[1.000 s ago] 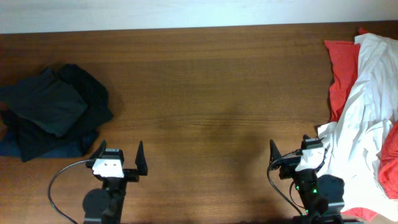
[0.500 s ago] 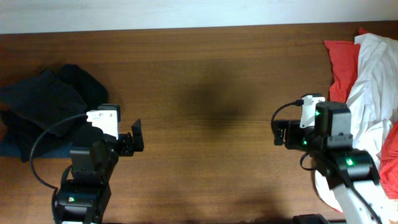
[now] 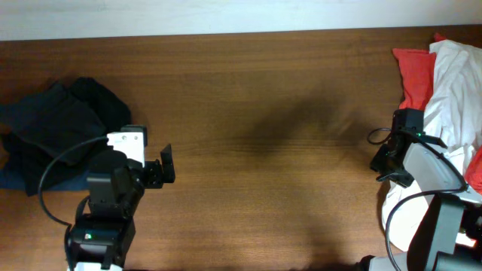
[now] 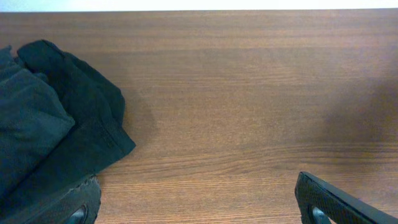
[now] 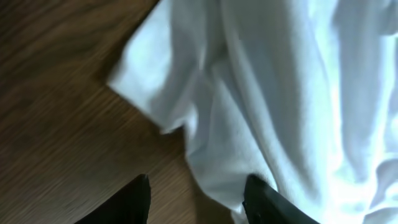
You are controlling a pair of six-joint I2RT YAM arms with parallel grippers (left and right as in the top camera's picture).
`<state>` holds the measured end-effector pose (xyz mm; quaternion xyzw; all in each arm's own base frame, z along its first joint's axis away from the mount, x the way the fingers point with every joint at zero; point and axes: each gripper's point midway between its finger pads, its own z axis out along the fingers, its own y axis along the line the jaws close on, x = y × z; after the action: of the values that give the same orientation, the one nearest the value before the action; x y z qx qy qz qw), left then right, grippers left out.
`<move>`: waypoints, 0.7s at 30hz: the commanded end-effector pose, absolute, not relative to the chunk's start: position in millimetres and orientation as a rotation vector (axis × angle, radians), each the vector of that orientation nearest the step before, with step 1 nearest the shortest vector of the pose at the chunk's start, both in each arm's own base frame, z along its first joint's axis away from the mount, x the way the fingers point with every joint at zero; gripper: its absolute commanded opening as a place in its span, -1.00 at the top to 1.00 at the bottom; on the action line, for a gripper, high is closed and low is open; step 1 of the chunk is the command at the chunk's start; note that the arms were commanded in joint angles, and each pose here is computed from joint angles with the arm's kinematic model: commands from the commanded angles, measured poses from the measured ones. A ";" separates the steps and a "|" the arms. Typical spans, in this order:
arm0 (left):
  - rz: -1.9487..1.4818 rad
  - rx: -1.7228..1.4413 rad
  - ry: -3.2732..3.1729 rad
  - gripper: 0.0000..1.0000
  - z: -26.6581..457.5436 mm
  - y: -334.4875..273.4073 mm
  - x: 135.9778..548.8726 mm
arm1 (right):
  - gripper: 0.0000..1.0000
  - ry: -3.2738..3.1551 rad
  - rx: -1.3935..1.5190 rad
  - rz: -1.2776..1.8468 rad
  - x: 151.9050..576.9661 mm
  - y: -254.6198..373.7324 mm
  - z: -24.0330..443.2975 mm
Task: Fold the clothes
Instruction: 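Reach the right gripper to the white T-shirt on the red shirt and grasp it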
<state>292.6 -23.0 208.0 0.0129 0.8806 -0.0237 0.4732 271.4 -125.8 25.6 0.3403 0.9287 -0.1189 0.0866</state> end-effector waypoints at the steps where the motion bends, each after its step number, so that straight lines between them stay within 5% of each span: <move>1: -0.073 0.025 2.164 -0.98 209.4 -24.5 297.4 | -0.04 2.733 1.061 -0.434 268.2 -141.4 28.9; 2: -0.072 0.025 2.174 -0.98 206.5 -24.6 298.3 | 0.05 2.735 1.061 -0.433 267.6 -141.2 28.5; 5: -0.072 0.025 2.184 -0.98 204.0 -24.7 299.3 | 0.92 2.741 1.062 -0.435 266.4 -140.7 28.1; 10: -0.072 0.025 2.180 -0.98 204.7 -24.7 299.8 | 0.92 2.724 1.054 -0.353 275.5 -134.7 53.7; 15: -0.068 0.023 2.174 -0.98 206.0 -24.2 300.7 | 0.92 2.571 0.662 -0.130 325.9 -117.3 227.8; 18: -0.068 0.023 2.174 -0.98 206.0 -24.2 300.7 | 0.92 2.539 0.538 -0.047 330.6 -103.6 267.3; 21: -0.068 0.023 2.177 -0.98 205.3 -24.2 300.2 | 0.92 2.383 0.107 0.407 349.7 -31.4 325.4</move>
<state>297.9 -23.4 196.1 0.0132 0.8903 -0.0221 0.4547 336.0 -88.7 279.7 0.1705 0.9421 0.0192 0.2881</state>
